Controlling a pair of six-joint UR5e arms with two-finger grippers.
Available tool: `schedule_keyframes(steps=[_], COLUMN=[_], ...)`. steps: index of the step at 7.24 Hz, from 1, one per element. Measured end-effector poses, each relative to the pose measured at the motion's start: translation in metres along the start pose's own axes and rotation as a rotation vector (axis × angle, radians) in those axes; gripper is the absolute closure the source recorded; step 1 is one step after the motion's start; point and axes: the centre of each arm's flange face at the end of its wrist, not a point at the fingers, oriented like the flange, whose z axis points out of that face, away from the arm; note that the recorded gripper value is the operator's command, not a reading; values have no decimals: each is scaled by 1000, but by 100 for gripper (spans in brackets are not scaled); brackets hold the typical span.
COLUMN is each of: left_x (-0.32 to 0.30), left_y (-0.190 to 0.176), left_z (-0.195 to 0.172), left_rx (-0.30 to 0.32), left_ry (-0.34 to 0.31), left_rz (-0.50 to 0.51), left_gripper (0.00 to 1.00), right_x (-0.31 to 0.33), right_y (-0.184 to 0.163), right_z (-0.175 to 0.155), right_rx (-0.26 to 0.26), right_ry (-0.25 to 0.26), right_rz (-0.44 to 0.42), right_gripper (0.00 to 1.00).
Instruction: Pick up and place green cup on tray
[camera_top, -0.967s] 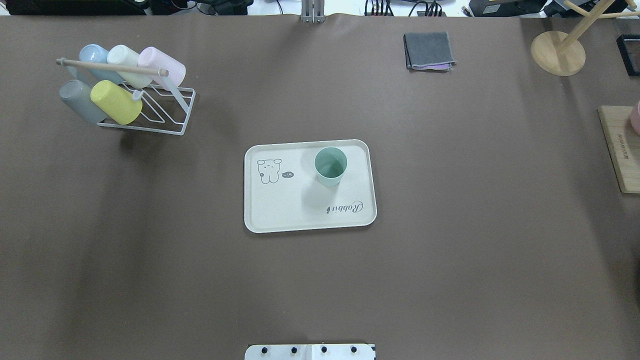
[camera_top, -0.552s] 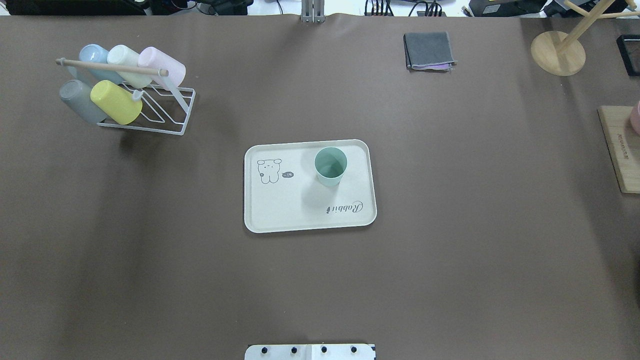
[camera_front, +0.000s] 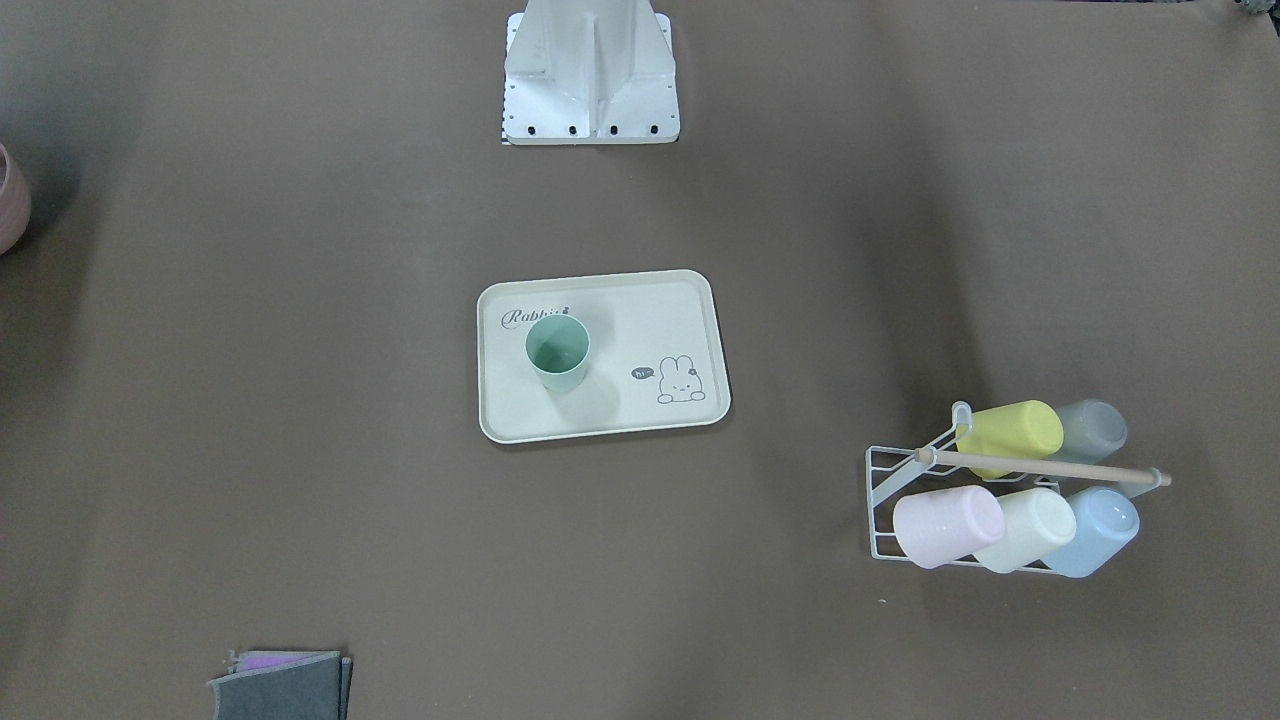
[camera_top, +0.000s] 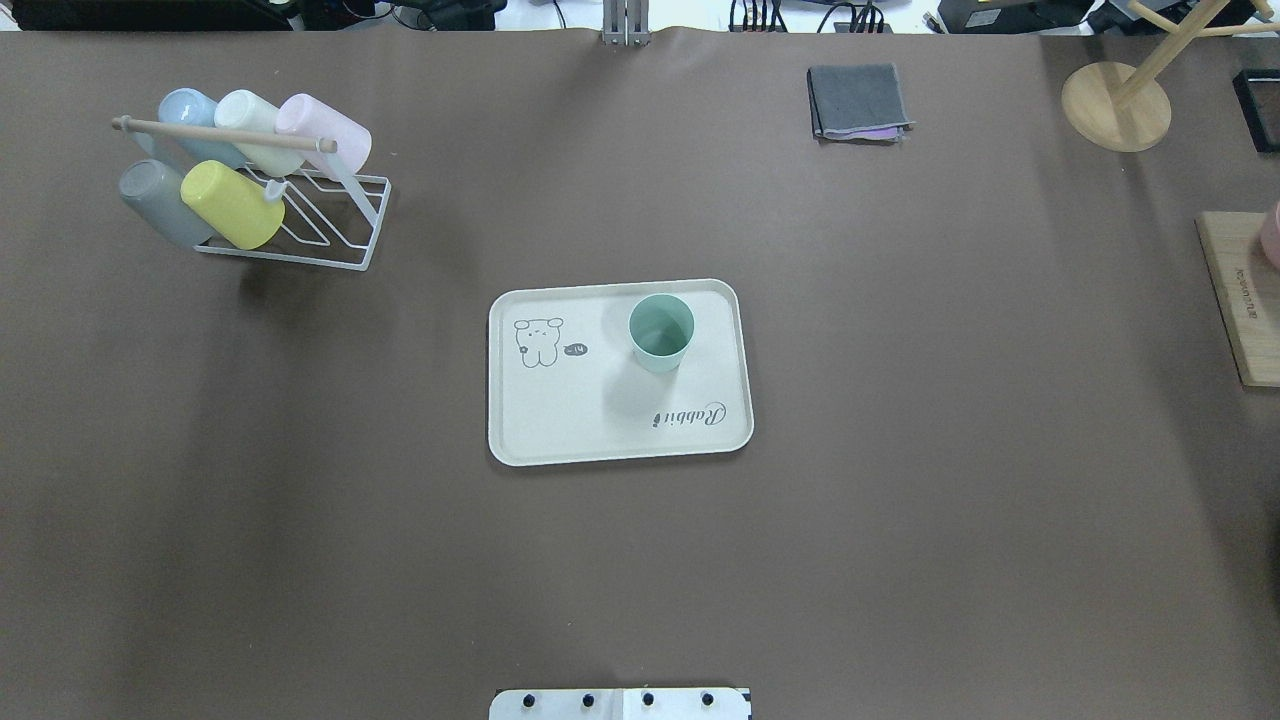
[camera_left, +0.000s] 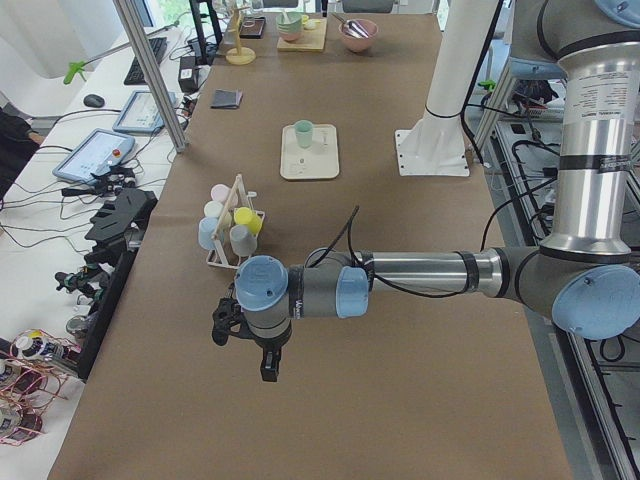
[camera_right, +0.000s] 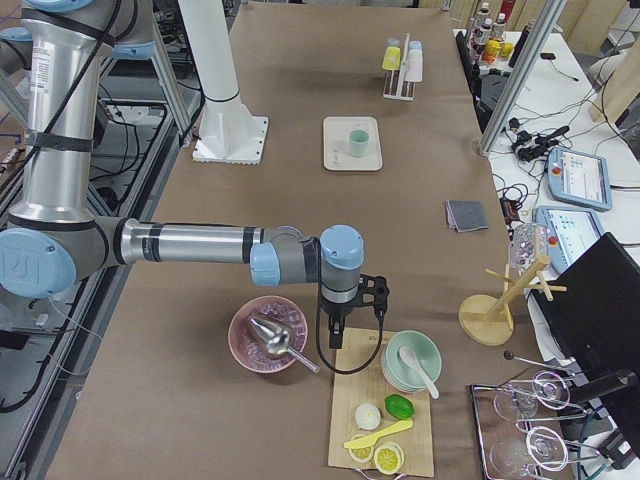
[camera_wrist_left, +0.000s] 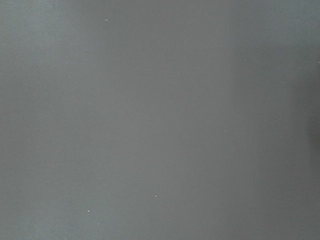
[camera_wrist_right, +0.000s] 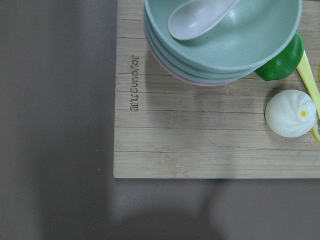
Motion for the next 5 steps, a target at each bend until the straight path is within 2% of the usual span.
schedule_keyframes(steps=[5], left_x=[-2], left_y=[-4], left_z=[-10], left_rx=[18], left_ry=[-1], left_rz=[-6], left_gripper=[1], right_x=[0], right_y=[0], right_z=[0], right_rx=[0], right_ry=[-1], right_rz=[0], right_gripper=[0])
